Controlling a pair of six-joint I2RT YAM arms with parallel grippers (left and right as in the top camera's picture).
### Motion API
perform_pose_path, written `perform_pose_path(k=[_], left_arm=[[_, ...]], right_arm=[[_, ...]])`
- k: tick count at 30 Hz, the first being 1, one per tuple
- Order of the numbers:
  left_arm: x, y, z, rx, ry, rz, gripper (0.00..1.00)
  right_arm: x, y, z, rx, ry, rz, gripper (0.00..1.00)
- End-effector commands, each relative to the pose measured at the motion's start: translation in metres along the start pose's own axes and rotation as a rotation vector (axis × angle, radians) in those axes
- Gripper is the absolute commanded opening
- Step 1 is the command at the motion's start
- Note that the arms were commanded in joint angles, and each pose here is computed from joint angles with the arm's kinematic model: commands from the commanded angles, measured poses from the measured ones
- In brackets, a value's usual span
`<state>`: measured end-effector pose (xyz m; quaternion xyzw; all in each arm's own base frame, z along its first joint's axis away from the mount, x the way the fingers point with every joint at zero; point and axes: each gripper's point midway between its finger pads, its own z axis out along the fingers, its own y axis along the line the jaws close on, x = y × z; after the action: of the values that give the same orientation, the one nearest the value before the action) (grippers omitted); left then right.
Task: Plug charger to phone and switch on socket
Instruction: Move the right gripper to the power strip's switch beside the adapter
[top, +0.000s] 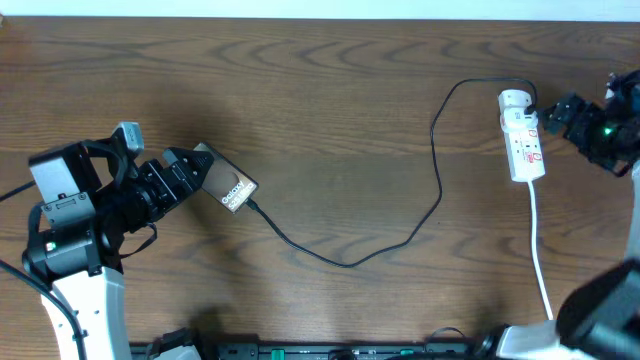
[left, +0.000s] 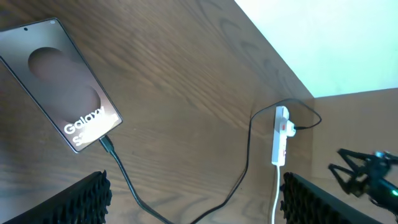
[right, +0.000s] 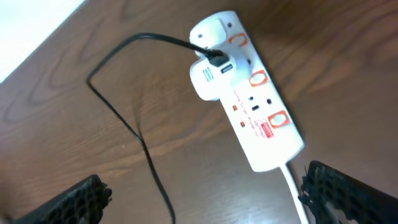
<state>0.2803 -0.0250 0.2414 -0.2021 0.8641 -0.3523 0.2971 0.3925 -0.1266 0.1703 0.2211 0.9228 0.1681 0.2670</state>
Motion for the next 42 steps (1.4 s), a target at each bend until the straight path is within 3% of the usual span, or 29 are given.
perform_pose_path(k=[1, 15, 42], left_arm=[[-0.001, 0.002, 0.000, -0.010, -0.004, 0.035, 0.86], [-0.004, 0.010, 0.000, -0.053, -0.021, 0.035, 0.86], [-0.003, 0.010, 0.000, -0.056, -0.019, 0.032, 0.86]], right_arm=[[-0.010, 0.005, 0.020, -0.122, 0.066, -0.111, 0.99], [-0.013, -0.026, 0.090, -0.106, 0.186, -0.132, 0.99], [-0.003, -0.013, 0.125, -0.056, 0.225, -0.187, 0.99]])
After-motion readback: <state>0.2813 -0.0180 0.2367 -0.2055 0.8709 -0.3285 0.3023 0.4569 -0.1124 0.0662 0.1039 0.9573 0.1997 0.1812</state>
